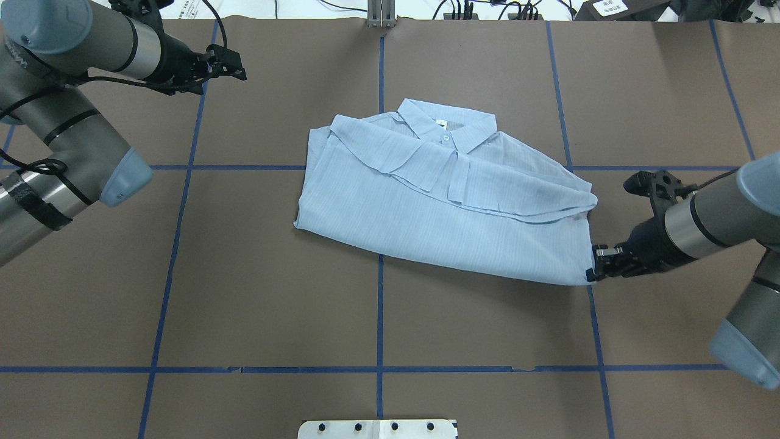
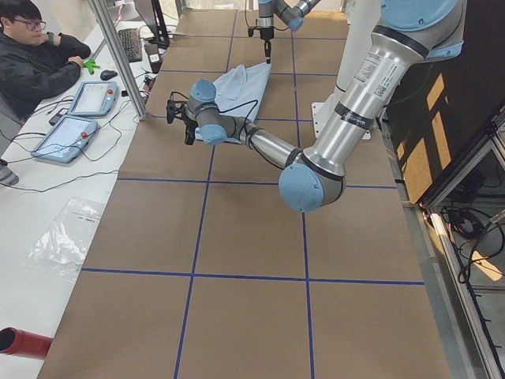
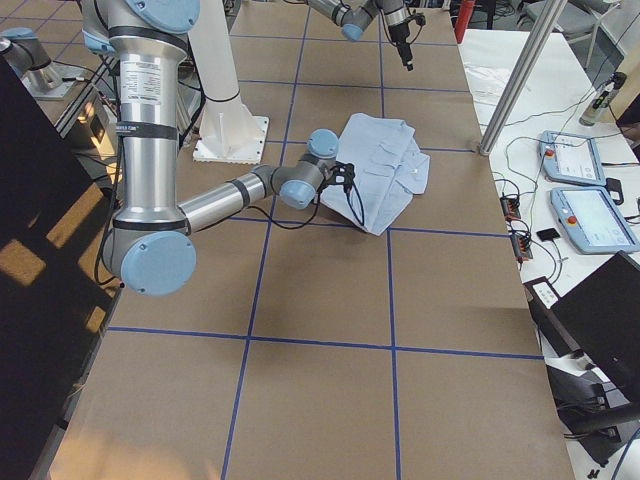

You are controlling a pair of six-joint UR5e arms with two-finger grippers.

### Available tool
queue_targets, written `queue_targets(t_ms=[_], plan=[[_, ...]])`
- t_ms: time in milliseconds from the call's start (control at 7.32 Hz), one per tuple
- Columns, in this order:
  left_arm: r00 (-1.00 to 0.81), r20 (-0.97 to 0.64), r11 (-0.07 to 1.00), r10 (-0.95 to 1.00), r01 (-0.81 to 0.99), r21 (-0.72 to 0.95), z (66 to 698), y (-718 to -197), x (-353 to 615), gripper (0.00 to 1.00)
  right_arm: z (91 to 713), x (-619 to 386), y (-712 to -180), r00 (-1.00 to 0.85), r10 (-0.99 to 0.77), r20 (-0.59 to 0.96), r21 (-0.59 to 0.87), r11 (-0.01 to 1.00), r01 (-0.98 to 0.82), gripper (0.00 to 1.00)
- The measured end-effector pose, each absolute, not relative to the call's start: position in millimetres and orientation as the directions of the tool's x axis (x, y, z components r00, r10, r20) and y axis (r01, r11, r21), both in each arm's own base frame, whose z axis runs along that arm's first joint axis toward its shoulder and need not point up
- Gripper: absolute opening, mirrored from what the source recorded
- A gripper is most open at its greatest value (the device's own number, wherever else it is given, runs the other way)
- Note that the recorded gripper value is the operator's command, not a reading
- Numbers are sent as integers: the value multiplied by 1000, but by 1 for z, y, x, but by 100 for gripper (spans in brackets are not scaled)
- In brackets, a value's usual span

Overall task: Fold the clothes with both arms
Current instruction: 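Drag the folded shirt with the right gripper toward the robot, rotating it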

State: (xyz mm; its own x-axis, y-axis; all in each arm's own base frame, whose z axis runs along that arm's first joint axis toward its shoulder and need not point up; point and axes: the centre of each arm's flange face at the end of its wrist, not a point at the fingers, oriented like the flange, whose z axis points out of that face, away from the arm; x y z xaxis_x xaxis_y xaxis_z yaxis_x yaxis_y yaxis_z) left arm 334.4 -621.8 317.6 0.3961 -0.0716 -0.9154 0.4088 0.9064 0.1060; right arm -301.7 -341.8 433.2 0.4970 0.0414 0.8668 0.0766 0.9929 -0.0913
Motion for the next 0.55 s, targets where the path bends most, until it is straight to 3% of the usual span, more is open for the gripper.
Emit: queue_targets(t_ms=[410,547], plan=[[374,-924,907,-73,410,94,306,-614,340,100,429,-319,-231,505,-74,860,-104,944,314,0],[373,-925,907,-70,410,96,305,-613,340,100,426,-331,-205,496,-108,861,-103,919,380,45]])
